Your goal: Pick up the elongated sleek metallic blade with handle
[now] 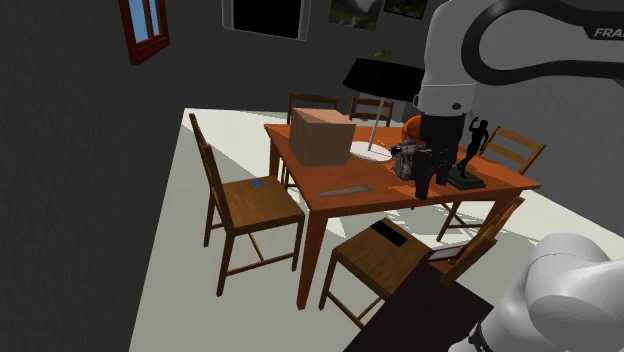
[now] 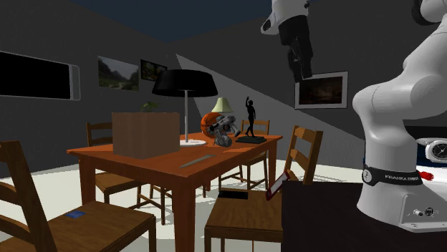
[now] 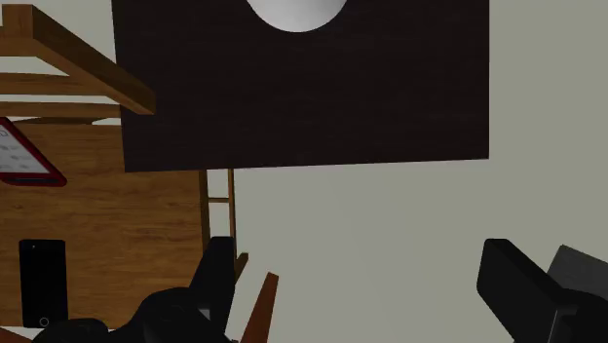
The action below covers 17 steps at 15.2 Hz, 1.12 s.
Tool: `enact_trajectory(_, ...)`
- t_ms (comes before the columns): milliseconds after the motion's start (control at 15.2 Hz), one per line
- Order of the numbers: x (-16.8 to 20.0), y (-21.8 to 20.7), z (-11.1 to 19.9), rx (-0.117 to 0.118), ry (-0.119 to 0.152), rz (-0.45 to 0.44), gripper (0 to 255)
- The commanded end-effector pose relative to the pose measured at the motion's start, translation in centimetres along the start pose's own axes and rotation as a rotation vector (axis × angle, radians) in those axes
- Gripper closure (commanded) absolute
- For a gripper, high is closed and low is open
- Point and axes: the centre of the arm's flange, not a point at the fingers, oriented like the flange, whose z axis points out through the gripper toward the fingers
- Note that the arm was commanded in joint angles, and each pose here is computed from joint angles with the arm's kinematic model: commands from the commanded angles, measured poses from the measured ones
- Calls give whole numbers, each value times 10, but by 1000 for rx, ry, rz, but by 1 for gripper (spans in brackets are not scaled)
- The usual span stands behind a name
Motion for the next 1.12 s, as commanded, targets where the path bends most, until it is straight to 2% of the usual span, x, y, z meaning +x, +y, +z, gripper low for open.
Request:
enact_trajectory(0, 0, 0, 0, 0, 0, 0, 0)
enact_trajectory(528, 43, 82, 42, -12, 37, -240, 0)
enact_trajectory(1056, 106, 152, 82, -23, 74, -480, 0)
